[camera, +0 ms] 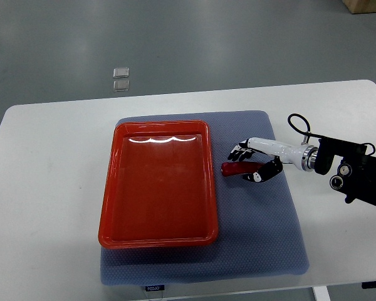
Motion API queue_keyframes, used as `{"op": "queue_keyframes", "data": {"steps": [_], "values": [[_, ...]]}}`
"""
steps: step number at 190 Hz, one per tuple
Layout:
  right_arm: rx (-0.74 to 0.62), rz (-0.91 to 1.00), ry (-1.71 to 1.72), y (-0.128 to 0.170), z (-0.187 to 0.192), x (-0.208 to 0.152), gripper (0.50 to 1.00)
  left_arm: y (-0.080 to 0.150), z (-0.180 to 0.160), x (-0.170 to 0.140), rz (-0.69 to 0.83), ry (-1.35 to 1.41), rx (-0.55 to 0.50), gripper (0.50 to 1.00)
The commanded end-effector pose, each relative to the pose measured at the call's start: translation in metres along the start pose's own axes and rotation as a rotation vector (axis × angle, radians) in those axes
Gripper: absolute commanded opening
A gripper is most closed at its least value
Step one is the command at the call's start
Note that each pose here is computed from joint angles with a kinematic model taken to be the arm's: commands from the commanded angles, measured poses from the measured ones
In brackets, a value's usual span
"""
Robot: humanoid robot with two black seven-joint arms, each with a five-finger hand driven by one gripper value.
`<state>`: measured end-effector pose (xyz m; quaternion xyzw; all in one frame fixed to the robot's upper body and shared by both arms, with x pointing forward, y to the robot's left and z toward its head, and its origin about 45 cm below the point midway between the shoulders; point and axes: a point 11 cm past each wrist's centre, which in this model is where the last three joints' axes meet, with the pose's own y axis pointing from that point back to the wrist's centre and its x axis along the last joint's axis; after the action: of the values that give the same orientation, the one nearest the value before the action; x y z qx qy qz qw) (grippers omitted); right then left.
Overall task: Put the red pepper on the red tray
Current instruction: 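Close the right hand fingers around the red pepper and lift it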
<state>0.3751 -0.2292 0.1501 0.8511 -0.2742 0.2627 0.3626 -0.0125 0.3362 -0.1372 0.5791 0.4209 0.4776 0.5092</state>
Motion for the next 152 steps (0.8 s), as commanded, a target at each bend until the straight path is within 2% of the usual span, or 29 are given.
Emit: {"op": "queue_keyframes", "data": {"steps": [1, 14, 15, 25, 61, 107, 152], "values": [[-0.001, -0.003, 0.013, -0.002, 0.000, -0.002, 0.646, 0.000, 0.000, 0.000, 0.000, 0.000, 0.000, 1.000], [-0.002, -0.002, 0.016, -0.002, 0.000, -0.002, 0.631, 0.000, 0.000, 0.000, 0.000, 0.000, 0.000, 1.000], [-0.006, 0.001, 0.024, -0.002, 0.002, -0.002, 0.568, 0.000, 0.000, 0.000, 0.000, 0.000, 0.000, 1.000], [-0.009, -0.002, 0.032, -0.001, 0.003, -0.003, 0.500, 0.000, 0.000, 0.000, 0.000, 0.000, 0.000, 1.000], [-0.014, 0.003, 0.046, 0.000, 0.004, 0.001, 0.500, 0.000, 0.000, 0.000, 0.000, -0.001, 0.001, 1.000], [0.000, 0.093, 0.123, 0.013, -0.014, 0.072, 0.500, 0.000, 0.000, 0.000, 0.000, -0.003, 0.001, 1.000], [0.044, 0.121, 0.178, 0.014, -0.047, 0.115, 0.500, 0.000, 0.000, 0.000, 0.000, -0.003, 0.001, 1.000]]}}
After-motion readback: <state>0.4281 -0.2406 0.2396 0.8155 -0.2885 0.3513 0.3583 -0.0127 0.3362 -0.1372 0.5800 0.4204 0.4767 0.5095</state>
